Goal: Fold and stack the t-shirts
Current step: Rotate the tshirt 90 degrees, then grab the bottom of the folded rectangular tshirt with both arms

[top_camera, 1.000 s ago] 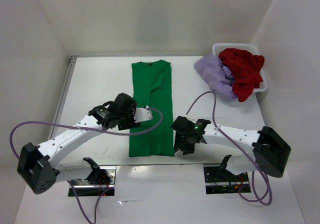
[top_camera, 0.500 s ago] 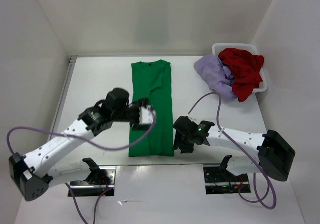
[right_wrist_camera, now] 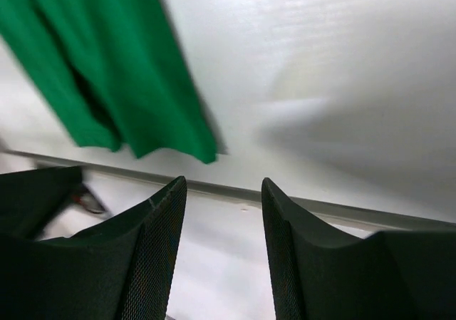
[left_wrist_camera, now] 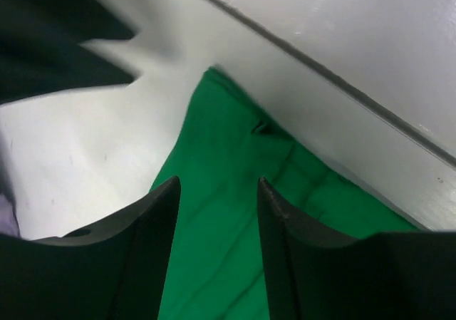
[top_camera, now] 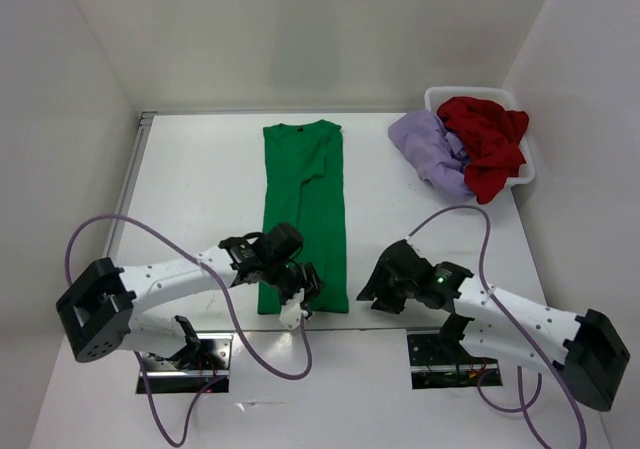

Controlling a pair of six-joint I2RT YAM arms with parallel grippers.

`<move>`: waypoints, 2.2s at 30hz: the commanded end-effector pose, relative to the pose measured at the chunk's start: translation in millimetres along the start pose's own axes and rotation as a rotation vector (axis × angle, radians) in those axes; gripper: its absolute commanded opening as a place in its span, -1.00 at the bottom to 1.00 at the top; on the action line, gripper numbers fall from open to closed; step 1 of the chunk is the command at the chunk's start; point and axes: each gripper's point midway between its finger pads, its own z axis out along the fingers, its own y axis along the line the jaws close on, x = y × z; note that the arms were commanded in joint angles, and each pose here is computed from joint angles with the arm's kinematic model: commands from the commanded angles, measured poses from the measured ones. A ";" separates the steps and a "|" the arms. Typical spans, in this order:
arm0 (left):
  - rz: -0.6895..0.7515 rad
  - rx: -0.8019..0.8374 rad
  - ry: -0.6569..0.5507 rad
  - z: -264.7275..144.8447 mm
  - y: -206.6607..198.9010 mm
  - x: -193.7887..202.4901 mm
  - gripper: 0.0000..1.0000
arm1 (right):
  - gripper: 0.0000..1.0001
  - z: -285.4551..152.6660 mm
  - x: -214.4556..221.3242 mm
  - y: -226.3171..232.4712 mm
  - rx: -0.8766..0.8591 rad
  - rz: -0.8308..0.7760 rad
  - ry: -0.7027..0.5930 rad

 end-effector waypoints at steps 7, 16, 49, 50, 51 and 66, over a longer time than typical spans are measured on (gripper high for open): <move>0.215 0.151 -0.046 31.3 -32.2 9.5 -0.09 | -0.15 -21.8 -14.1 -2.4 -0.136 0.138 -0.061; 0.217 0.228 0.017 42.2 -45.2 27.2 -0.46 | -0.17 -16.3 -13.6 -10.1 -0.077 0.112 -0.054; 0.284 0.302 -0.077 58.9 -42.4 -11.3 -0.34 | -0.17 -14.0 -11.8 -15.4 -0.072 0.103 -0.053; 0.277 0.312 -0.078 60.9 -45.1 -9.6 -0.34 | -0.17 -13.9 -11.0 -17.5 -0.064 0.104 -0.050; 0.279 0.315 -0.065 63.1 -45.0 -5.5 -0.34 | -0.17 -15.2 -11.4 -16.0 -0.074 0.103 -0.053; 0.283 0.295 -0.021 67.6 -31.2 3.3 -0.40 | -0.20 -19.5 -9.1 -20.5 -0.091 0.130 -0.057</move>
